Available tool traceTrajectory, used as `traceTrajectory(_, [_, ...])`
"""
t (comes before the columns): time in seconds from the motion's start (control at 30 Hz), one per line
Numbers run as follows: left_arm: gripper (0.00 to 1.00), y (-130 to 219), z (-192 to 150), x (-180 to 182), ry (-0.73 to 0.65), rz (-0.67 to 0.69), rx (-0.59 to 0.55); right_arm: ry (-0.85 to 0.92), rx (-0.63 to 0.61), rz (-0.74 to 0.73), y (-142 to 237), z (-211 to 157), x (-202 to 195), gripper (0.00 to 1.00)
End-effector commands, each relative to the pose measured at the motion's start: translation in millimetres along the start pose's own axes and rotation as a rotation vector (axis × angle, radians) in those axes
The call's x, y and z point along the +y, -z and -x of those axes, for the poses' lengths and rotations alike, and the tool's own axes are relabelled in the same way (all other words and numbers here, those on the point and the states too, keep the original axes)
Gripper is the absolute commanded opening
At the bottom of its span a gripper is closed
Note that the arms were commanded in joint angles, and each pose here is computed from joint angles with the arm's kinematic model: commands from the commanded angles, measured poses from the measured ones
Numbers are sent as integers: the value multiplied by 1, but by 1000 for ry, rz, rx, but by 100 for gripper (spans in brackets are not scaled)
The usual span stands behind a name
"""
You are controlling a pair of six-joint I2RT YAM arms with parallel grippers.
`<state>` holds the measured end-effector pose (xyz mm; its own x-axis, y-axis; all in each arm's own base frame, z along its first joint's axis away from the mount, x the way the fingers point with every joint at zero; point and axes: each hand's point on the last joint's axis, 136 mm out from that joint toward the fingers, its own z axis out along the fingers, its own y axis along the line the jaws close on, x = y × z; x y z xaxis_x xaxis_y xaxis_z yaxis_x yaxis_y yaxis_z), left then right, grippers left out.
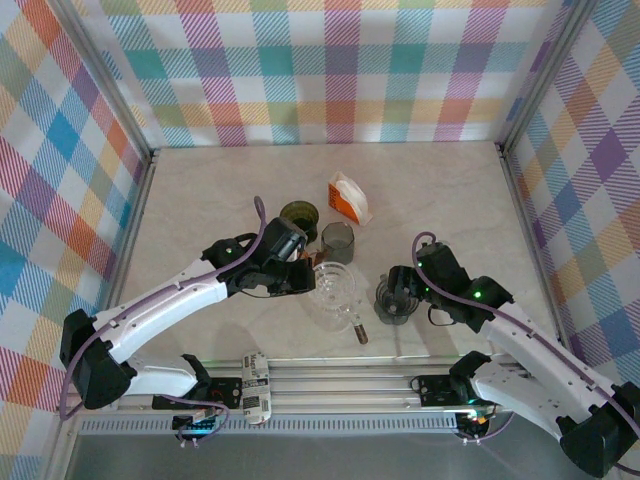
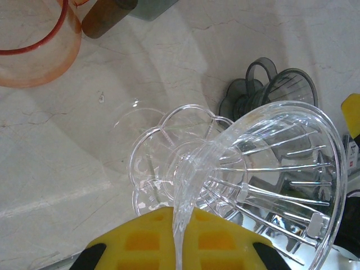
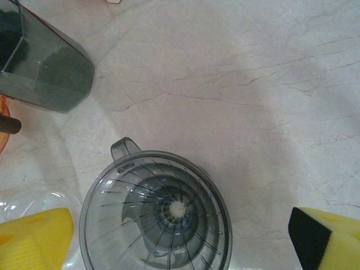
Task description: Place the coffee filter in the dripper
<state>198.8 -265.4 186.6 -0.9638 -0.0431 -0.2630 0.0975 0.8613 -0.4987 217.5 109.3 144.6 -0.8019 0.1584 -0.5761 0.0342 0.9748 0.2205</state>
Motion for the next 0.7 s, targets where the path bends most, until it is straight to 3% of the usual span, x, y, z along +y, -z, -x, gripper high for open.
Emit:
traceTrajectory(0.0, [0,3,-2,-10,-21,-24,15,-13,9,1,-1,-4,-3,99])
traceTrajectory(0.4, [0,21,6,-23,-31,-53,-18,-15,7,1,-1,-5,-4,99])
traceTrajectory(0.67, [0,6,-1,-18,-23,-36,35,-18,11,-1,-2,-6,-4,99])
